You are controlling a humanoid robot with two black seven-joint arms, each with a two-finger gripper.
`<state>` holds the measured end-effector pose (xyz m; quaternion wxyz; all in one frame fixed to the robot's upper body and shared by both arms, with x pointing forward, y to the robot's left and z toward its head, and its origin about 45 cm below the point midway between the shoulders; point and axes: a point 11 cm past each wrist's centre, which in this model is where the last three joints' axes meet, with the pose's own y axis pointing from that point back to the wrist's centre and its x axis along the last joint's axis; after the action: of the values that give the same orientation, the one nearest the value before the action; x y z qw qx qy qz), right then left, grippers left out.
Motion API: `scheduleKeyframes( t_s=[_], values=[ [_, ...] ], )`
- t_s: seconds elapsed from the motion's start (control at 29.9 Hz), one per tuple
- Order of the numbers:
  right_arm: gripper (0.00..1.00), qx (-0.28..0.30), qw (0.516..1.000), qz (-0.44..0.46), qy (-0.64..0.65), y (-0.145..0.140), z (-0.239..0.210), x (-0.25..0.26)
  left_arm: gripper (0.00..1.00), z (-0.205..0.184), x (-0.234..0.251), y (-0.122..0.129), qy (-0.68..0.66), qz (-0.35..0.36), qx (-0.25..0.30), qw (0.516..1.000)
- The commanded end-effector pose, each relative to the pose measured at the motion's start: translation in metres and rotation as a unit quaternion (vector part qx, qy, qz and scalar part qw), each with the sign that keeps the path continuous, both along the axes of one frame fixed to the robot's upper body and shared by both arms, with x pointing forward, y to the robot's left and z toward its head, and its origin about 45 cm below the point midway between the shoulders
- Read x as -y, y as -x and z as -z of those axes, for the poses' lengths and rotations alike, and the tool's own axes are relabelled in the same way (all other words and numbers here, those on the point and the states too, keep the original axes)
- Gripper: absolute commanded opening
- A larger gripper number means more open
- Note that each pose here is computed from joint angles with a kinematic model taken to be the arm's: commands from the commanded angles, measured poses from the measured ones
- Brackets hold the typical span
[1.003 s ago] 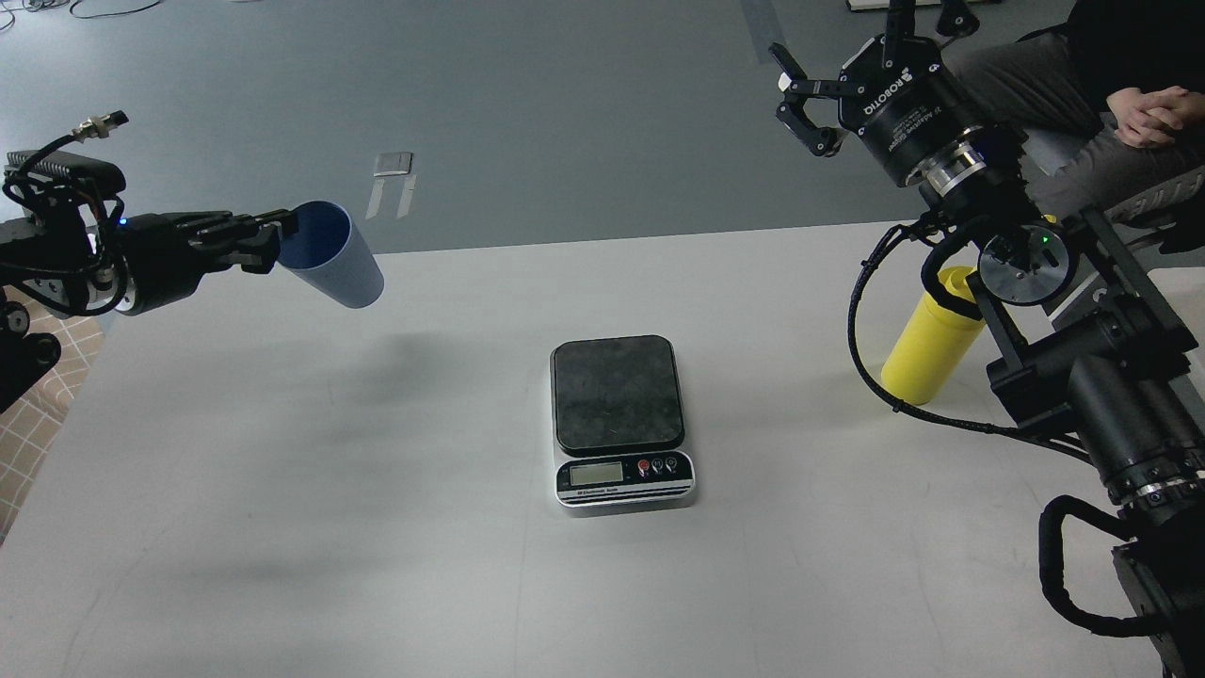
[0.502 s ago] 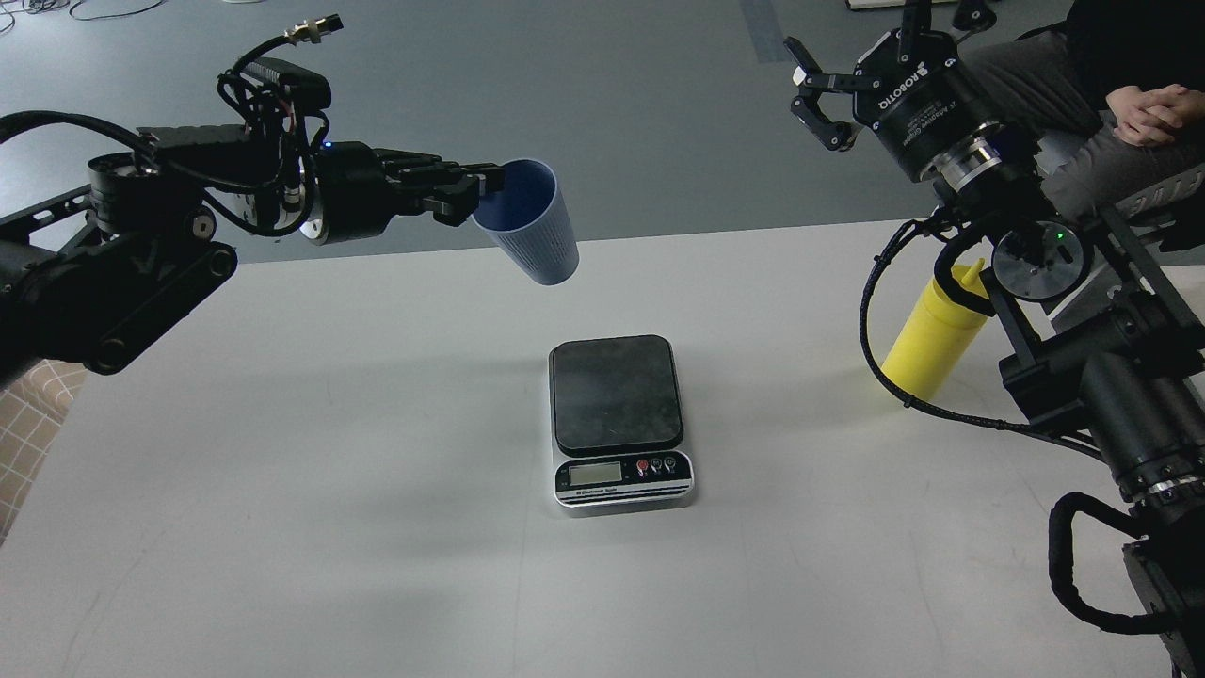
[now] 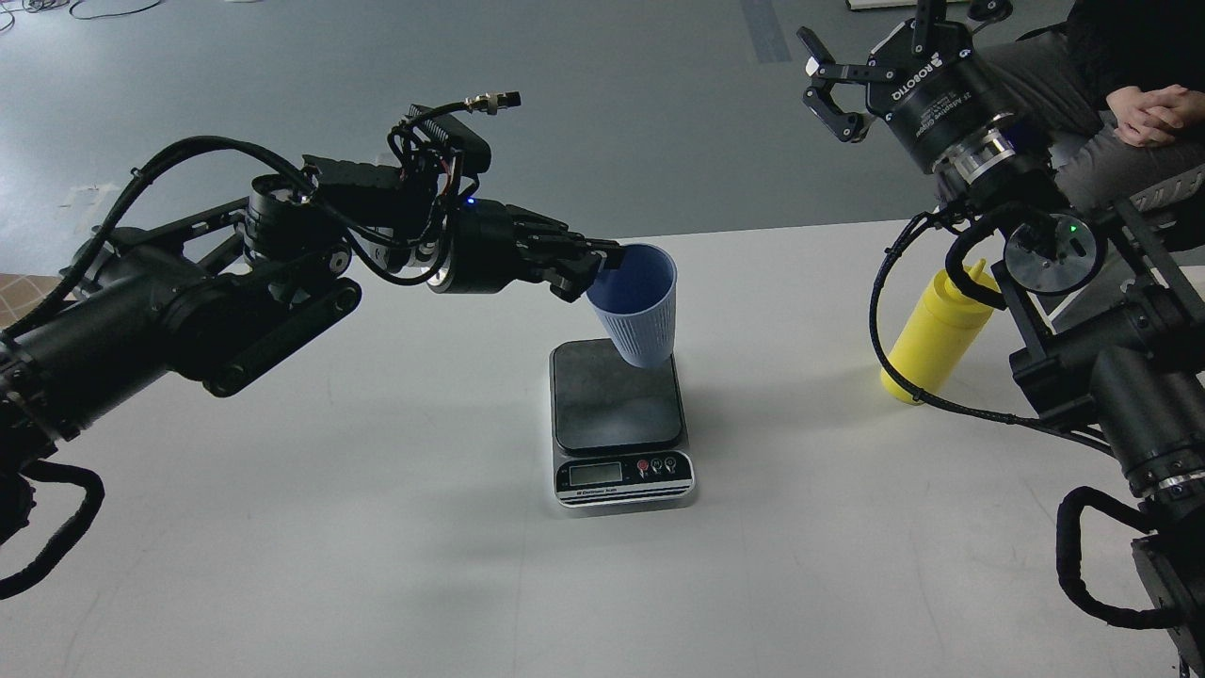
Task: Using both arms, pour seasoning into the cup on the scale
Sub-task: 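Lift the blue cup with the left gripper and carry it over the scale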
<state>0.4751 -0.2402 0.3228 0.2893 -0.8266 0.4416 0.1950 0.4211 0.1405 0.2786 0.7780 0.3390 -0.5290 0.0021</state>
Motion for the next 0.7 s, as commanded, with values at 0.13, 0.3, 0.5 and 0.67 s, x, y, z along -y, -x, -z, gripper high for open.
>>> scheduleKeyframes(
  t_s=[0.13,0.3,0.5,0.67],
  values=[
    [1.00,0.000,1.000,0.002,0.000,-0.001,-0.002,0.001,0.00,0.013,0.002,0.004,-0.021,0.008,0.000,1.000],
    [1.00,0.000,1.000,0.002,0.000,-0.001,-0.002,0.001,0.00,0.033,0.010,0.012,-0.042,0.026,-0.014,0.999],
    [1.00,0.001,1.000,0.002,0.000,-0.001,-0.002,0.001,0.00,0.041,0.013,0.016,-0.042,0.029,-0.023,0.998],
    [1.00,0.001,1.000,0.003,-0.001,-0.001,-0.002,0.001,0.00,0.042,0.009,0.015,-0.044,0.024,-0.022,0.998]
  ],
)
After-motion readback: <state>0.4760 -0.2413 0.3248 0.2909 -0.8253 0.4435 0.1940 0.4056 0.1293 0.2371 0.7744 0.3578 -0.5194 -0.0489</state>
